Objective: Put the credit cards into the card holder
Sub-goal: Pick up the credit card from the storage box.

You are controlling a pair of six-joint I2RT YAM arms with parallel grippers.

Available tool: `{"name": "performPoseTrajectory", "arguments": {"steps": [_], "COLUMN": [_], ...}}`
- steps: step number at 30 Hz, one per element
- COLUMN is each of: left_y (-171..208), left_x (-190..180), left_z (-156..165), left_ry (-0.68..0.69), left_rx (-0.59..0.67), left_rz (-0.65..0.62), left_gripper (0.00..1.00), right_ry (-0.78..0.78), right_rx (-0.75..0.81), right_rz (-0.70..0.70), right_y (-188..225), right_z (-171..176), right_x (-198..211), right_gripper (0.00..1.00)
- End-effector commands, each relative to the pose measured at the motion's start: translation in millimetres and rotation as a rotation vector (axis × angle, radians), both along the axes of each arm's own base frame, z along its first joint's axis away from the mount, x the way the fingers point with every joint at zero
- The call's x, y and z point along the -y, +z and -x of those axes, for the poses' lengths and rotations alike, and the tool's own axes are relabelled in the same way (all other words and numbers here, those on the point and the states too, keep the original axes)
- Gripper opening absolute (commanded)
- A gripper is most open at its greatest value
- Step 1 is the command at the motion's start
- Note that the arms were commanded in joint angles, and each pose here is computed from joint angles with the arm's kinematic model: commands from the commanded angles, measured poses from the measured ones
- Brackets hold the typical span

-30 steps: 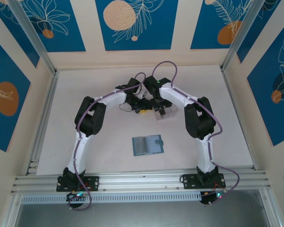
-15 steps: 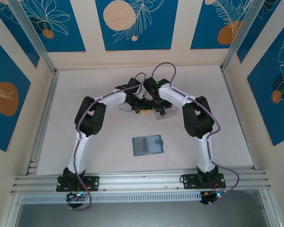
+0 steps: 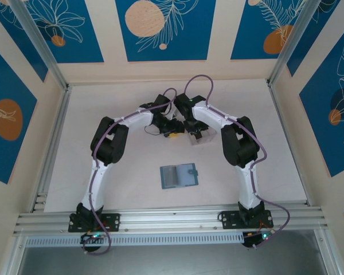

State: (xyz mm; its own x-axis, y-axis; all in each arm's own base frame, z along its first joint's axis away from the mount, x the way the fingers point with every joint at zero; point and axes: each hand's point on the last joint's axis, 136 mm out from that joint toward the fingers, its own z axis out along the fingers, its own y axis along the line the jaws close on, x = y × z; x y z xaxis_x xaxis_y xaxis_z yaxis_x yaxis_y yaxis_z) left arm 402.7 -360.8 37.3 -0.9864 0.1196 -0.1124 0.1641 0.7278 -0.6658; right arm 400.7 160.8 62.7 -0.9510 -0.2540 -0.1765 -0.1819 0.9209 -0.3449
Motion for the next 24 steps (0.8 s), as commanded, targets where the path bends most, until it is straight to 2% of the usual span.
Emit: {"name": "performPoseTrajectory", "arguments": {"steps": [1,24], "left_y": [-16,-17], "left_x": [7,7], "left_z": [10,9], "left_ry": [-0.028,-0.028], "left_rx": [-0.03,-0.032], "left_rz": [-0.011,-0.009], "left_gripper": [0.46,0.45], "right_ry": [-0.014,-0.007], "right_rx": [0.037,0.053], "right_rz": [0.011,0.021], "right_y": [18,29], "right_z": [1,1], "right_x": [7,8], "right_gripper": [0.36,0.27]}}
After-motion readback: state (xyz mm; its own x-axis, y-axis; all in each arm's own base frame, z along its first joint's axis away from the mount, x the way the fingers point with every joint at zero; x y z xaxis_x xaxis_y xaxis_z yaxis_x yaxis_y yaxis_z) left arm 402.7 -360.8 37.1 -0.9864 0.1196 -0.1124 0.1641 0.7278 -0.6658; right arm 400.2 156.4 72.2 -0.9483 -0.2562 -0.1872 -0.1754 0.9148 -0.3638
